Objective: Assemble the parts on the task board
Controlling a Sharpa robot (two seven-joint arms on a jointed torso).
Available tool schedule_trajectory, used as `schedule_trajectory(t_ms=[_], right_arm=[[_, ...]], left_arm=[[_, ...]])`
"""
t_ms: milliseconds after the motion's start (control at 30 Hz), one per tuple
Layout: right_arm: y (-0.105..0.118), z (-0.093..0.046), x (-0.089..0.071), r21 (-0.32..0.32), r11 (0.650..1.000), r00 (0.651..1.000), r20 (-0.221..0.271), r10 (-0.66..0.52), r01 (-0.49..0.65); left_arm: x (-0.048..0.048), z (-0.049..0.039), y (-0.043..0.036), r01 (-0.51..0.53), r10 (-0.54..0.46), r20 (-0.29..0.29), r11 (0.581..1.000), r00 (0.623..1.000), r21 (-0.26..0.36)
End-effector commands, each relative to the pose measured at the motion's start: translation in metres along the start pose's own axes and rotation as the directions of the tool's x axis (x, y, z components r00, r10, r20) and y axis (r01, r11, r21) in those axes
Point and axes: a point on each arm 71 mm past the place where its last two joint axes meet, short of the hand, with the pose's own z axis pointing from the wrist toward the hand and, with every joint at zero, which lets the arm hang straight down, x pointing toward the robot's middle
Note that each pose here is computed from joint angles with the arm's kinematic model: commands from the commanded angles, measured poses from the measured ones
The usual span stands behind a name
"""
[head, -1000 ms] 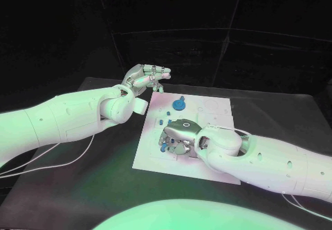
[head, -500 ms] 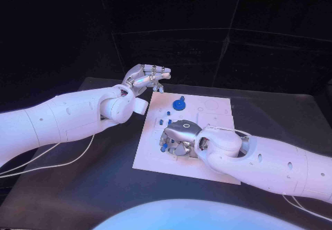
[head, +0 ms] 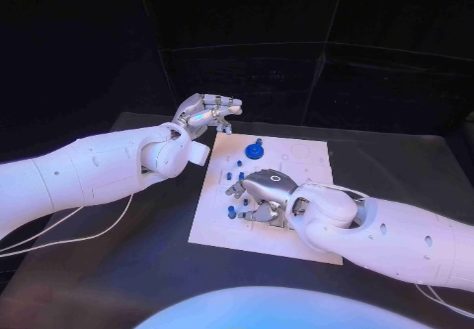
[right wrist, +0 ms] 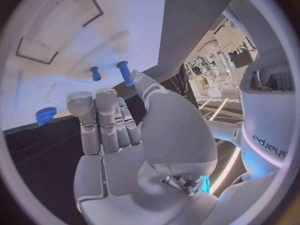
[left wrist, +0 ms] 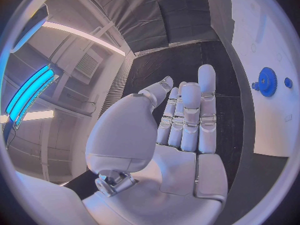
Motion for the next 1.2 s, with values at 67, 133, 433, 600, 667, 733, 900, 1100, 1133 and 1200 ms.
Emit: schedule_trajectory(t_ms=[67,133,433,600,667,733,900,1100,1133,1200], right_arm=[[-0.002,-0.014,-0.012,-0.002,0.999,0.994,0.100,0.049,-0.049],[-0.006,-0.024,-0.019,0.013,0.998,0.991,0.119,0.061,-0.063],[-0.059,-0.079,-0.049,0.294,0.919,0.961,0.161,0.223,-0.263],[-0.086,-0.107,-0.048,0.466,0.830,0.952,0.149,0.269,-0.307],[-0.093,-0.117,-0.045,0.522,0.794,0.949,0.144,0.279,-0.312],[-0.098,-0.125,-0.040,0.563,0.766,0.950,0.140,0.280,-0.309],[-0.104,-0.141,-0.031,0.636,0.720,0.958,0.125,0.258,-0.277],[-0.103,-0.148,-0.022,0.677,0.698,0.968,0.096,0.232,-0.235],[-0.103,-0.148,-0.020,0.679,0.697,0.969,0.090,0.231,-0.229],[-0.103,-0.148,-0.018,0.681,0.698,0.970,0.075,0.232,-0.220]], left_arm=[[-0.0004,0.0000,-0.0013,0.008,-0.008,-0.008,1.000,1.000,0.002],[-0.0008,-0.0002,-0.0014,0.007,-0.007,-0.007,1.000,1.000,0.002],[-0.0016,-0.0007,-0.0013,0.006,-0.006,-0.006,1.000,1.000,0.000],[-0.0022,-0.0012,-0.0011,0.006,-0.006,-0.004,1.000,1.000,0.000],[-0.0033,-0.0020,-0.0003,0.003,-0.003,-0.001,1.000,1.000,-0.002],[-0.0042,-0.0026,0.0005,0.001,-0.001,0.001,1.000,1.000,-0.004],[-0.0062,-0.0041,0.0013,-0.002,0.002,0.004,1.000,1.000,-0.006],[-0.0065,-0.0048,0.0017,-0.002,0.002,0.002,1.000,1.000,-0.006],[-0.0065,-0.0049,0.0017,-0.002,0.002,0.002,1.000,1.000,-0.007],[-0.0067,-0.0050,0.0018,-0.002,0.002,0.003,1.000,1.000,-0.007]])
